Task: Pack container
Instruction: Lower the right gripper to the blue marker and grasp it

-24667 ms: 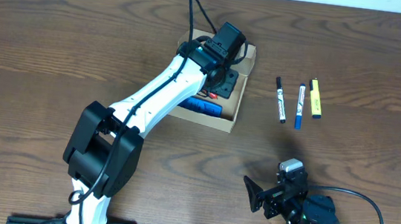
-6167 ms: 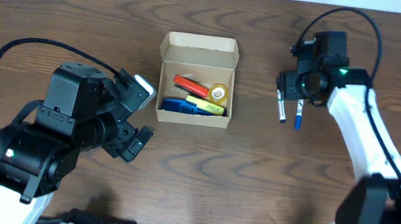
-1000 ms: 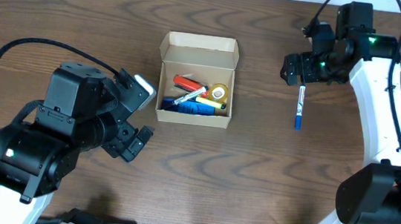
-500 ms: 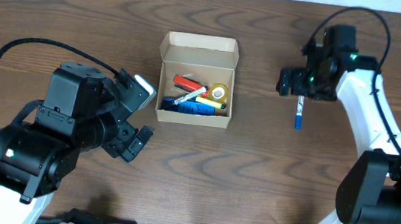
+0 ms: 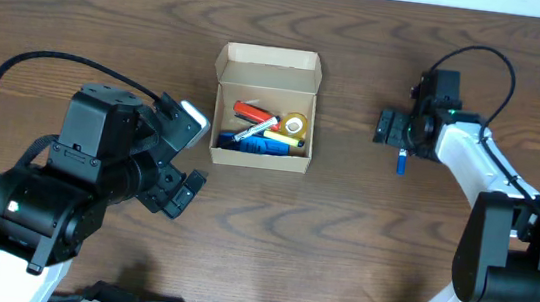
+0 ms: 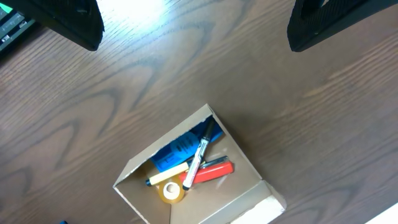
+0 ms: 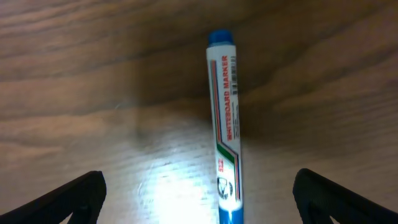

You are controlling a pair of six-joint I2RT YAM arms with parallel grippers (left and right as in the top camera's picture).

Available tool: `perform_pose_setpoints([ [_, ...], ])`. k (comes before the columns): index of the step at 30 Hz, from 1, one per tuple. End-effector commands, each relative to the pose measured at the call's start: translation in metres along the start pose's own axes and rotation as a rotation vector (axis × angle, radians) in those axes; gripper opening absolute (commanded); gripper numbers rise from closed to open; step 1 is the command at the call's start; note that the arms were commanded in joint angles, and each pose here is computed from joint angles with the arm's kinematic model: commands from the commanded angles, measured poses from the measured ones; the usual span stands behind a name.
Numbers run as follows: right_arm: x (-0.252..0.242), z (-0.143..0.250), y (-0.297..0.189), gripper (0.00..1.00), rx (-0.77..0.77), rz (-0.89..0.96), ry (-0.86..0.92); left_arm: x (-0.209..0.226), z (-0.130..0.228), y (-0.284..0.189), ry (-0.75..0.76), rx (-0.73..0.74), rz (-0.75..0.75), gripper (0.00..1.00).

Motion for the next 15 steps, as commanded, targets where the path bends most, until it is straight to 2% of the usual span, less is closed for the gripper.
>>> perform_pose_setpoints([
  [1,-0.005,0.008,0.007,0.98,-0.005,0.025,0.054,0.001,-0.004,-0.005,0.015,-0.015,-0.008,0.95],
  [8,-0.006,0.020,0.019,0.89,-0.027,0.022,0.054,0.001,-0.004,-0.005,0.014,-0.015,-0.008,0.95],
  [15,-0.006,0.026,0.025,0.68,-0.038,0.021,0.055,0.001,-0.004,-0.005,0.015,-0.015,-0.008,0.95],
])
Point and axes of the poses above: each gripper's point midway between its finger pads, its own y axis out along the fingers, its own x axis along the line the jaws close on, z = x × y, the point moved 6 cm from there along -y, back along the fingers, and after that the axes turned 9 degrees about -y, right-handed, at the moved point
